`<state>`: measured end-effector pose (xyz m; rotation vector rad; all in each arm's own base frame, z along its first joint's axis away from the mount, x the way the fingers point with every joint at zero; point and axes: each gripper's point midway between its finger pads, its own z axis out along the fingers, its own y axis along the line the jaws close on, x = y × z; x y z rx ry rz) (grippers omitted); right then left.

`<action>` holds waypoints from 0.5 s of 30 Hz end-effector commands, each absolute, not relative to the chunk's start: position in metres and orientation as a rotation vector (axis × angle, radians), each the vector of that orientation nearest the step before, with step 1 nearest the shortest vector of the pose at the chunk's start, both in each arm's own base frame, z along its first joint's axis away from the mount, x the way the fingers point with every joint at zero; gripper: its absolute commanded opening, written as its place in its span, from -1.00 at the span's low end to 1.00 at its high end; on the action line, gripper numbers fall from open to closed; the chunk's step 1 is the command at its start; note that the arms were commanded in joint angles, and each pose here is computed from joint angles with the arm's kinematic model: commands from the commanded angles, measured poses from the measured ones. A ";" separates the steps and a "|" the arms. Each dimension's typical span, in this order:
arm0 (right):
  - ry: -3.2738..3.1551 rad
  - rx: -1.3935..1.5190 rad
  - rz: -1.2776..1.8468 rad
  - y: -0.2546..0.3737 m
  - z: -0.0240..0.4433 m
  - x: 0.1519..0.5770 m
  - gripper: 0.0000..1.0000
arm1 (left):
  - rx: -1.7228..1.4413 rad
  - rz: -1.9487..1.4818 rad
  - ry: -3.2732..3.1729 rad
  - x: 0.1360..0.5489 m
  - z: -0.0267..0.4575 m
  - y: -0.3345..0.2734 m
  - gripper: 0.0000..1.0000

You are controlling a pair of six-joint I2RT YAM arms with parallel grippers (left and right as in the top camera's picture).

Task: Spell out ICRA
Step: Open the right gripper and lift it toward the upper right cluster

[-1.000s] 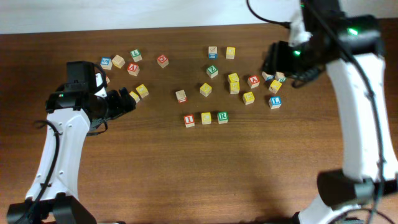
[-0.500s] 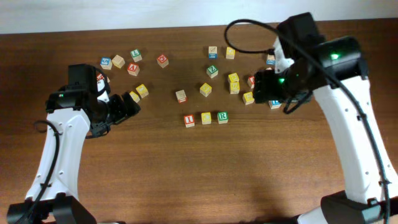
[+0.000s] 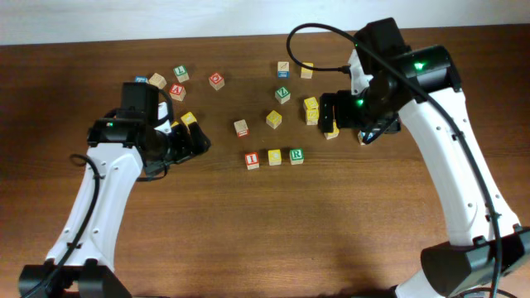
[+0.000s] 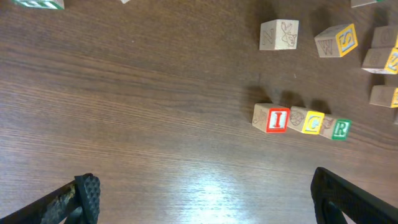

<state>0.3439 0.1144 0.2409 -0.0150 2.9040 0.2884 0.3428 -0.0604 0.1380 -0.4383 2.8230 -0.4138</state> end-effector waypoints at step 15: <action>2.680 0.047 -0.016 0.090 0.226 0.427 0.97 | -0.443 -0.232 2.772 0.355 0.137 -0.044 0.98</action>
